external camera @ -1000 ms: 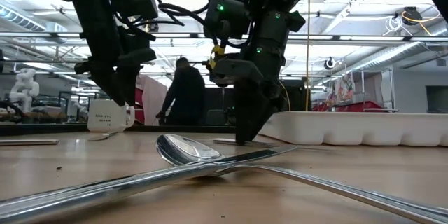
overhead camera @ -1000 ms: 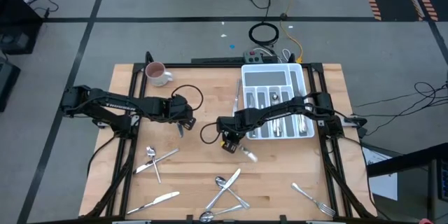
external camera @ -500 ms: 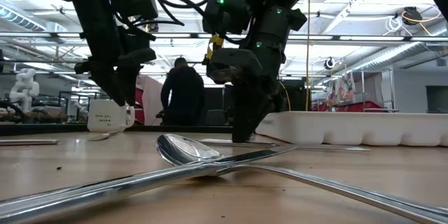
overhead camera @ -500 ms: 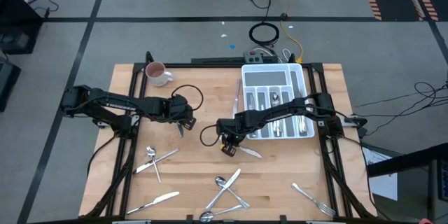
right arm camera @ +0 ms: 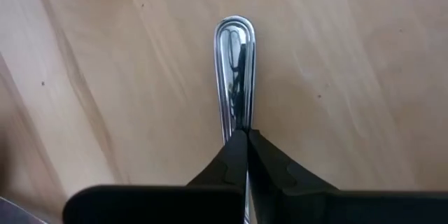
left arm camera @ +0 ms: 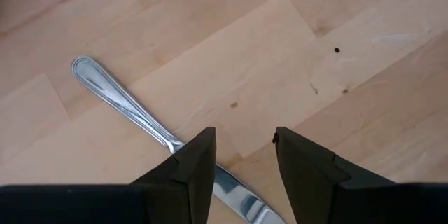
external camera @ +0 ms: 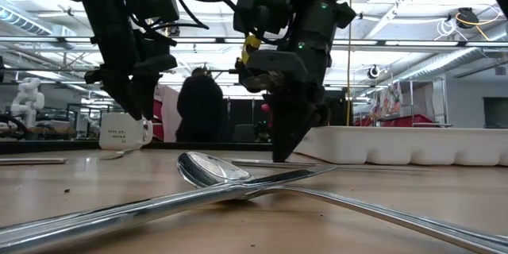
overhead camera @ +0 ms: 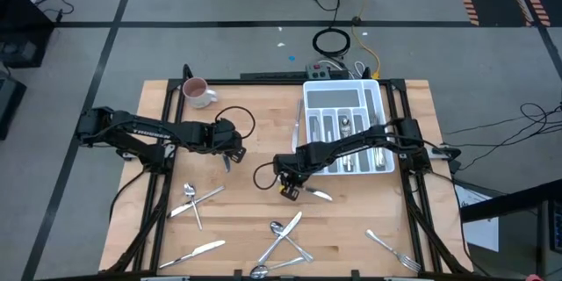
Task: Sort silverware
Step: Put the knife in the left section of the silverware tray
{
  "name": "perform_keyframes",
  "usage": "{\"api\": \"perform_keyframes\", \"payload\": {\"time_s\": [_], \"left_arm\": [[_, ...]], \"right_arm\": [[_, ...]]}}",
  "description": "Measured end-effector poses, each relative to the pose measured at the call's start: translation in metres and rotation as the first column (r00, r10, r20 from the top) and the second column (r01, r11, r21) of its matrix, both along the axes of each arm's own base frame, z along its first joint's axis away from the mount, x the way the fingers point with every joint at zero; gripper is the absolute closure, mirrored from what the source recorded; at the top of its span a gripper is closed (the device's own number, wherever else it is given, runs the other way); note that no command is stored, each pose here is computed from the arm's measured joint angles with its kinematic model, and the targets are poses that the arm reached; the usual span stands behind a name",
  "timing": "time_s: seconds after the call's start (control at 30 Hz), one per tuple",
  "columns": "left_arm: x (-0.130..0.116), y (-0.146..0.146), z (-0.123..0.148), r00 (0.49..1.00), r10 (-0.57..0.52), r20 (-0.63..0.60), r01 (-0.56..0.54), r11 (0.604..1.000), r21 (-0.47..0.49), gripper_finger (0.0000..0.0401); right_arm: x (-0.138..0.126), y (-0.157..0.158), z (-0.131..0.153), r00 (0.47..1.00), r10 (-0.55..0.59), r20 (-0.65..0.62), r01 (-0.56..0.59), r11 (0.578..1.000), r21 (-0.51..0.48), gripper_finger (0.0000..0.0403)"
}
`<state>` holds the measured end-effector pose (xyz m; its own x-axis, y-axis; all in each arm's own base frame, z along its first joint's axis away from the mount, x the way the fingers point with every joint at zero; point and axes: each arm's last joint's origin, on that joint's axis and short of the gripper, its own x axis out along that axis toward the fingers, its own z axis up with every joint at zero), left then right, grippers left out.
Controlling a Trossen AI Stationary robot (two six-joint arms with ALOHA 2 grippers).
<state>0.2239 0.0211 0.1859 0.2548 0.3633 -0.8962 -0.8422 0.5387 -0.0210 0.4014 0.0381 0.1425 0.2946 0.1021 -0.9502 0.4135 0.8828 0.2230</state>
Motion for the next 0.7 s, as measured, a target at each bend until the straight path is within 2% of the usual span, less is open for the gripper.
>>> {"api": "perform_keyframes", "payload": {"time_s": [0.17,0.53,0.7], "left_arm": [[0.0000,0.0001,0.0000,1.000,0.001,0.000,-0.001,1.000,0.004,0.0246],[0.0000,0.0002,0.0001,1.000,0.002,0.000,-0.002,1.000,0.006,0.0246],[0.0000,0.0004,0.0001,1.000,0.003,-0.001,-0.003,1.000,0.014,0.0246]], "right_arm": [[-0.0005,0.0003,0.0002,0.999,0.038,-0.004,-0.037,0.999,0.017,0.0396],[-0.0052,0.0019,-0.0003,0.998,0.048,-0.052,-0.047,0.999,0.017,0.0278],[-0.0095,0.0082,-0.0005,0.993,0.080,-0.088,-0.079,0.997,0.007,0.0253]]}}
